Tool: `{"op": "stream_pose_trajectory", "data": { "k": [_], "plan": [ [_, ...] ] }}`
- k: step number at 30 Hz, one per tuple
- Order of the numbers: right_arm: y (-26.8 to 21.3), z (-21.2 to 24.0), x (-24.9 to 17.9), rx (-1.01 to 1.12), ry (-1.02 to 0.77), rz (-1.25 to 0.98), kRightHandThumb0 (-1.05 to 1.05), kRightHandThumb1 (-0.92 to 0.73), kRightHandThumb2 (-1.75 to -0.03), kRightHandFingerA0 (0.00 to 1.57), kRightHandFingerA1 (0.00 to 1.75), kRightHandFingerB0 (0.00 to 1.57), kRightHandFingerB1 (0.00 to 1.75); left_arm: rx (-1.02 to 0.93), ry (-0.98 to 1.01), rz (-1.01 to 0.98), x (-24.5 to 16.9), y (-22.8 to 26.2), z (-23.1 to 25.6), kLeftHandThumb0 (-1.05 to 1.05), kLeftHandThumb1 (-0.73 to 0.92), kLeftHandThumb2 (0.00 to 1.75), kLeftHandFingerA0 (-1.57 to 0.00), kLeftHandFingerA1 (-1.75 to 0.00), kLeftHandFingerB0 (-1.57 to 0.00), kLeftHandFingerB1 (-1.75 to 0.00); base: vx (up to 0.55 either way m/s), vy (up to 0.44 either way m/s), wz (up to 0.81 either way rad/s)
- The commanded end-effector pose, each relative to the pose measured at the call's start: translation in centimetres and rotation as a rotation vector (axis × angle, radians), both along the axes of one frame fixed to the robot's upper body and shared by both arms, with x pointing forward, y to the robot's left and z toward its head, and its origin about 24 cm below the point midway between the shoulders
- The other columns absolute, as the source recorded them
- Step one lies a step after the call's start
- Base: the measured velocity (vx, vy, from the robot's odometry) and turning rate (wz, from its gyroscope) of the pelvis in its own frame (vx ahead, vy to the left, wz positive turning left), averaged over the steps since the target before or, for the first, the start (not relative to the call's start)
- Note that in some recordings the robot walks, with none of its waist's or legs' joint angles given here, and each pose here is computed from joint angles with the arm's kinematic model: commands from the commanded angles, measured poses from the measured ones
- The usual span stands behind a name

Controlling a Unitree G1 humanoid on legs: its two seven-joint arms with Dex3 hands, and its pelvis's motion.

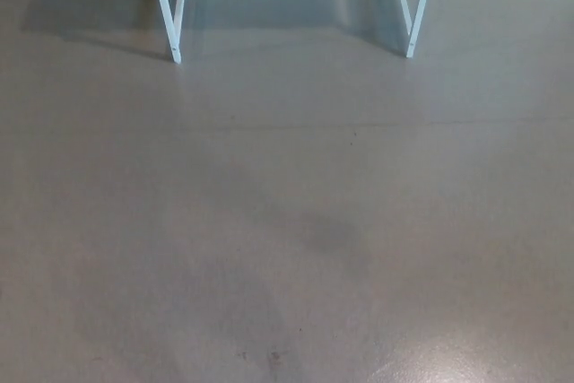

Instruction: The robot walks towards a table in front, picks a shampoo with left hand and puts it in a small grey container

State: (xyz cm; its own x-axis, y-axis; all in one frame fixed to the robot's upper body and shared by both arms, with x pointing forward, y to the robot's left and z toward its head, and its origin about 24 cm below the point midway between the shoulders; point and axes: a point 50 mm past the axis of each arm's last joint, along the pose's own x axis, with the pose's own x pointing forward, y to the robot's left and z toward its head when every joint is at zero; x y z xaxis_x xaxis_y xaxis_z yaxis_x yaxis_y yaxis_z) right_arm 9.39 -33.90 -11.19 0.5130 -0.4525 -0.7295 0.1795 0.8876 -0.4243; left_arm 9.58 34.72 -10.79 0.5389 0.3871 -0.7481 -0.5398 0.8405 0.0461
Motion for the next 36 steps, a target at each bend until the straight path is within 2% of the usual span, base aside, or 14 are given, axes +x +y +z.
{"op": "stream_pose_trajectory", "data": {
  "k": [1,5,6,8,11,12,13,20,24,26,27,28,36],
  "plan": [
    [-0.9,0.3,-1.2,-0.029,-0.029,-0.016,-0.26,-0.44,-0.62,0.73,0.53,0.60,0.50,0.007,-0.046,0.005,-1.3,0.6,0.2,0.06,0.68,0.80,-0.42,-0.46,-0.47,-0.42,0.00,0.000,0.00],
    [-0.9,0.3,-1.2,-0.033,-0.033,-0.012,-0.26,-0.45,-0.62,0.72,0.53,0.60,0.50,0.014,-0.042,0.007,-1.3,0.6,0.2,0.06,0.67,0.78,-0.43,-0.47,-0.46,-0.42,0.02,-0.008,0.03],
    [-0.9,0.3,-1.5,-0.038,-0.020,-0.006,-0.24,-0.57,-0.57,0.78,0.47,0.63,0.43,0.021,-0.041,-0.003,-1.7,0.6,0.1,0.06,0.61,0.79,-0.47,-0.50,-0.43,-0.41,0.06,-0.090,0.07],
    [-0.8,0.0,-2.6,-0.030,-0.004,-0.013,-0.20,-0.51,-0.55,0.79,0.48,0.64,0.44,0.034,-0.031,-0.009,-3.1,0.6,0.0,0.06,0.62,0.75,-0.48,-0.49,-0.45,-0.41,0.10,-0.158,0.05],
    [-0.7,0.0,-2.6,-0.030,-0.007,-0.013,-0.20,-0.51,-0.55,0.79,0.48,0.64,0.44,0.033,-0.031,-0.009,-3.2,0.6,0.0,0.06,0.62,0.75,-0.48,-0.49,-0.45,-0.41,0.10,-0.244,0.11],
    [-0.7,0.0,-2.6,-0.030,-0.002,-0.015,-0.27,-0.48,-0.64,0.74,0.55,0.61,0.50,0.039,-0.021,-0.014,-3.2,0.6,0.0,0.04,0.63,0.70,-0.49,-0.50,-0.45,-0.41,0.19,-0.337,0.32],
    [-0.8,0.0,-3.0,-0.037,0.013,-0.001,-0.23,-0.54,-0.56,0.78,0.48,0.64,0.43,0.048,-0.009,-0.007,-3.5,0.6,-0.1,0.00,0.63,0.63,-0.52,-0.50,-0.46,-0.40,0.30,-0.179,-0.18],
    [-0.8,-0.1,-2.7,-0.028,0.003,-0.010,-0.24,-0.57,-0.57,0.79,0.49,0.64,0.44,0.051,0.008,-0.017,-3.4,0.6,-0.2,-0.02,0.66,0.60,-0.48,-0.46,-0.44,-0.37,0.20,-0.141,0.04],
    [-0.8,-0.1,-2.6,-0.032,0.003,-0.008,-0.25,-0.56,-0.57,0.81,0.49,0.65,0.44,0.059,0.009,-0.021,-3.3,0.6,-0.2,-0.01,0.63,0.61,-0.51,-0.49,-0.43,-0.38,0.21,-0.030,-0.09],
    [-0.8,0.0,-2.4,-0.036,0.004,-0.006,-0.25,-0.56,-0.57,0.81,0.49,0.65,0.44,0.068,0.010,-0.026,-3.2,0.6,-0.1,-0.01,0.63,0.61,-0.51,-0.49,-0.43,-0.38,0.23,0.059,-0.10],
    [-0.7,-0.1,-2.5,-0.033,0.006,-0.009,-0.26,-0.56,-0.57,0.80,0.49,0.64,0.43,0.078,0.016,-0.038,-3.3,0.6,-0.1,-0.16,0.58,0.61,-0.49,-0.50,-0.42,-0.40,0.33,0.102,-0.17],
    [-0.7,-0.1,-2.4,-0.031,0.004,-0.010,-0.26,-0.55,-0.56,0.81,0.49,0.64,0.44,0.079,0.016,-0.043,-3.2,0.6,-0.1,-0.18,0.56,0.61,-0.49,-0.50,-0.42,-0.40,0.41,0.146,-0.21],
    [-0.5,0.0,-1.9,-0.041,-0.025,-0.008,-0.27,-0.55,-0.56,0.86,0.51,0.64,0.44,0.103,0.021,-0.072,-2.4,0.7,0.0,-0.16,0.57,0.61,-0.54,-0.51,-0.45,-0.40,0.38,0.133,-0.07]
  ]
}}
